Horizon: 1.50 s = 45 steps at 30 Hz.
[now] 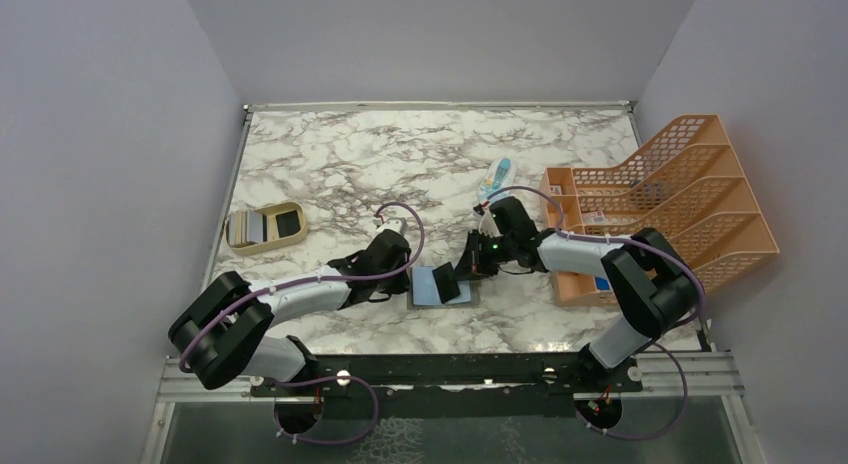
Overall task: Put the credit cards into the card holder
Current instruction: Insert the credit card into the card holder.
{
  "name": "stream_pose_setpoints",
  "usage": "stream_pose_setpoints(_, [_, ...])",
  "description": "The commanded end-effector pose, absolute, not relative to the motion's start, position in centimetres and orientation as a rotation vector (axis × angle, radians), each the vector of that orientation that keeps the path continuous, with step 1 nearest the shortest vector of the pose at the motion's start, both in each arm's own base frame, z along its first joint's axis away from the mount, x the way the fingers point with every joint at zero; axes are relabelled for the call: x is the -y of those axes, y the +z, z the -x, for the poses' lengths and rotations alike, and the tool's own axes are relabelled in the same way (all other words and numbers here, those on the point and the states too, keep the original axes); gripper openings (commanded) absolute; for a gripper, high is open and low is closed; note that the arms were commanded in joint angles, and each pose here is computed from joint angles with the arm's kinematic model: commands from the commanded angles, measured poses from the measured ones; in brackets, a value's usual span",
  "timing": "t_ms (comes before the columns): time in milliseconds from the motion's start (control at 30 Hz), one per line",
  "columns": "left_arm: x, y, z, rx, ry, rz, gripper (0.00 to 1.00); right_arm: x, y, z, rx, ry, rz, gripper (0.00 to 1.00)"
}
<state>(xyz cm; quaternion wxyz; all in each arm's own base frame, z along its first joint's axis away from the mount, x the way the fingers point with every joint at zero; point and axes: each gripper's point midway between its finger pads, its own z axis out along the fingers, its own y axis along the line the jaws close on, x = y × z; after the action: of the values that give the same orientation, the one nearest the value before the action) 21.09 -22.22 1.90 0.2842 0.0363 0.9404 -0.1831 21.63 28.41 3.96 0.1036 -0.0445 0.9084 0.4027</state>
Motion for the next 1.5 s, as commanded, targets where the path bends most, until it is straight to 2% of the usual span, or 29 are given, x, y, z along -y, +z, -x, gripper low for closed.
stream_pose_setpoints(0, [22.1,0.9,-20.4,-2.548,-0.508,-0.076,0.08,-28.8,3.4,-21.5,-2.677,1.228,0.134,0.01])
stream_pose_setpoints(500, [22.9,0.7,-18.6,-2.561,-0.677,0.03,0.08,-28.8,3.4,-21.4,-2.632,1.276,0.047,0.01])
stream_pose_setpoints(1467, [23.1,-0.3,-17.7,-2.581,-0.732,0.08,0.05,-28.9,2.8,-20.5,-2.614,1.331,-0.073,0.01])
